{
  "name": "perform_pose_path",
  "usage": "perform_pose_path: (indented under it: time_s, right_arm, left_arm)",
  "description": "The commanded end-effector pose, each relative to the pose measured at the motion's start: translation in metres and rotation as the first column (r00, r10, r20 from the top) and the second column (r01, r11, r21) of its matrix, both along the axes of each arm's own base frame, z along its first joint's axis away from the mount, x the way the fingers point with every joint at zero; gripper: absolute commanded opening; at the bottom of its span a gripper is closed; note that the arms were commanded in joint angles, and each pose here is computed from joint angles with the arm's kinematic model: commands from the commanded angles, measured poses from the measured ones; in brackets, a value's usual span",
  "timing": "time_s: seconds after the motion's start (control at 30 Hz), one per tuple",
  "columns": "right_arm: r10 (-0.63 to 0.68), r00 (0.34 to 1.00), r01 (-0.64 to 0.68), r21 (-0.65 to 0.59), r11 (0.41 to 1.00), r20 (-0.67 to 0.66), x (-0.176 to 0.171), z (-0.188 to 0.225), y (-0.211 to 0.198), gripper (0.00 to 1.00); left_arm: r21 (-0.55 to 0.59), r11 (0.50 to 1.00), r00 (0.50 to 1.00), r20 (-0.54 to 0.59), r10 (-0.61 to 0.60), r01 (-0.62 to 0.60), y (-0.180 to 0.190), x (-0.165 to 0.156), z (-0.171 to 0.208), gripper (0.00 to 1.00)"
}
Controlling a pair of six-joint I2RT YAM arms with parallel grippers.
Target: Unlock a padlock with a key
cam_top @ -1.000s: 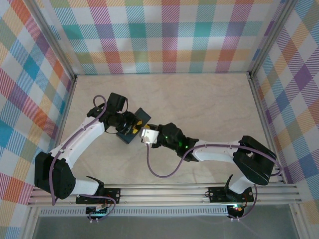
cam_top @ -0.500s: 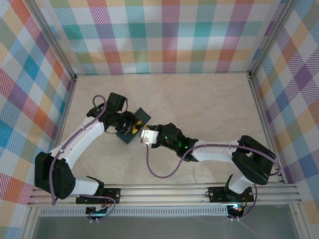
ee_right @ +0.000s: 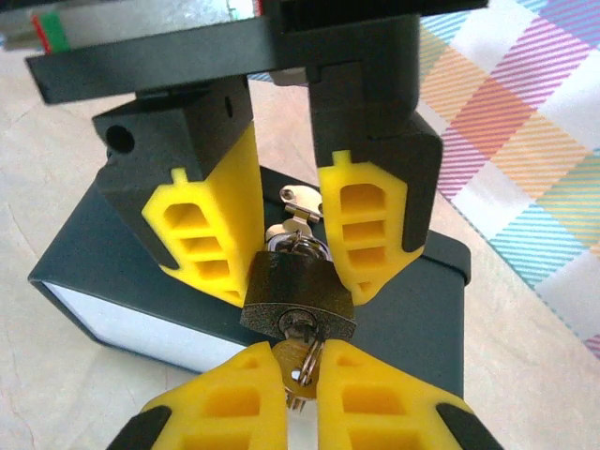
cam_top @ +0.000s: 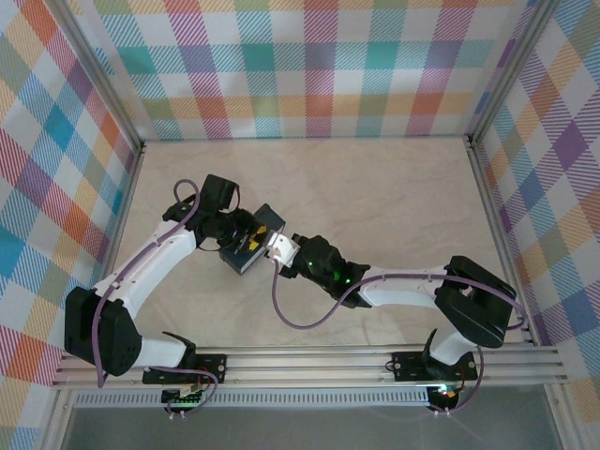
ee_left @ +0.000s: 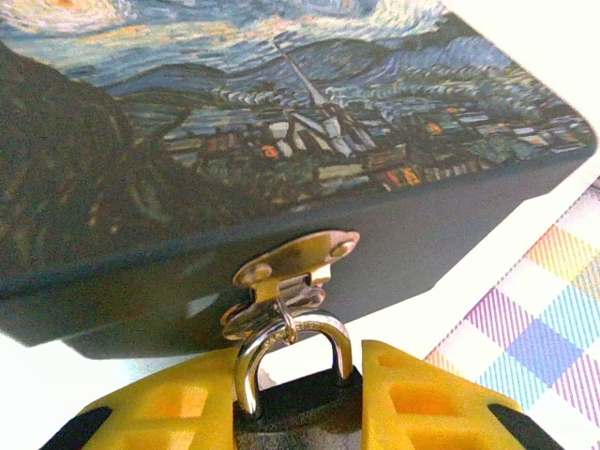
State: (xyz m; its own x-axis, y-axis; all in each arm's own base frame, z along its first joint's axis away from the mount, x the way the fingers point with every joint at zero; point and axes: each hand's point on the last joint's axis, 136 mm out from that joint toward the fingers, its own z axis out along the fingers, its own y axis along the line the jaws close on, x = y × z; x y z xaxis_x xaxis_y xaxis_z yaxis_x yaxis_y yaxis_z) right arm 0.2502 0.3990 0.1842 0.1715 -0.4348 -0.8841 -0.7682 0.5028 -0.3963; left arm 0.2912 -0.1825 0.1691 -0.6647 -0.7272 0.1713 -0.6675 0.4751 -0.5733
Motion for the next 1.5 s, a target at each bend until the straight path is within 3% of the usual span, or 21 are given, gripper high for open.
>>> perform_pose_path:
  time_s: [0.0,0.2,0.5,0.77,1.07,1.33,1.47]
  right_arm:
    - [-0.067,0.994,0.081,0.171,0.982,-0.085,0.003,0.019,0.006,0.00]
    - [-0.096,0.955,0.167,0.243,0.956,-0.281,0.000,0.018,0.000,0.00]
    - [-0.142,0.828,0.351,0.303,0.886,-0.543,0.000,0.002,-0.010,0.00]
    - [-0.196,0.790,0.401,0.247,0.882,-0.581,0.002,-0.018,-0.025,0.00]
    - [-0.215,0.715,0.435,0.182,0.882,-0.665,0.002,-0.047,-0.053,0.00]
    - [-0.148,0.665,0.369,0.150,0.917,-0.732,-0.007,-0.067,-0.079,0.00]
    - [-0.190,0.617,0.380,0.077,0.922,-0.764,-0.011,-0.085,-0.105,0.00]
  left_arm:
    - [-0.055,0.998,0.998,0.062,-0.022,0.025,-0.010,0.001,0.019,0.01]
    - [-0.042,0.999,0.997,0.076,-0.004,0.008,-0.006,0.002,0.021,0.00]
    - [-0.049,0.999,0.997,0.070,0.010,-0.007,-0.008,0.002,0.015,0.01]
    - [-0.013,1.000,0.997,0.083,-0.003,0.004,-0.003,0.002,0.014,0.07]
    - [0.118,0.992,0.992,0.115,-0.048,0.034,0.019,0.004,0.009,0.13]
    - [0.300,0.946,0.975,0.145,-0.170,0.120,0.031,0.019,-0.015,0.21]
    - [0.366,0.914,0.952,0.173,-0.252,0.175,0.022,0.024,-0.013,0.27]
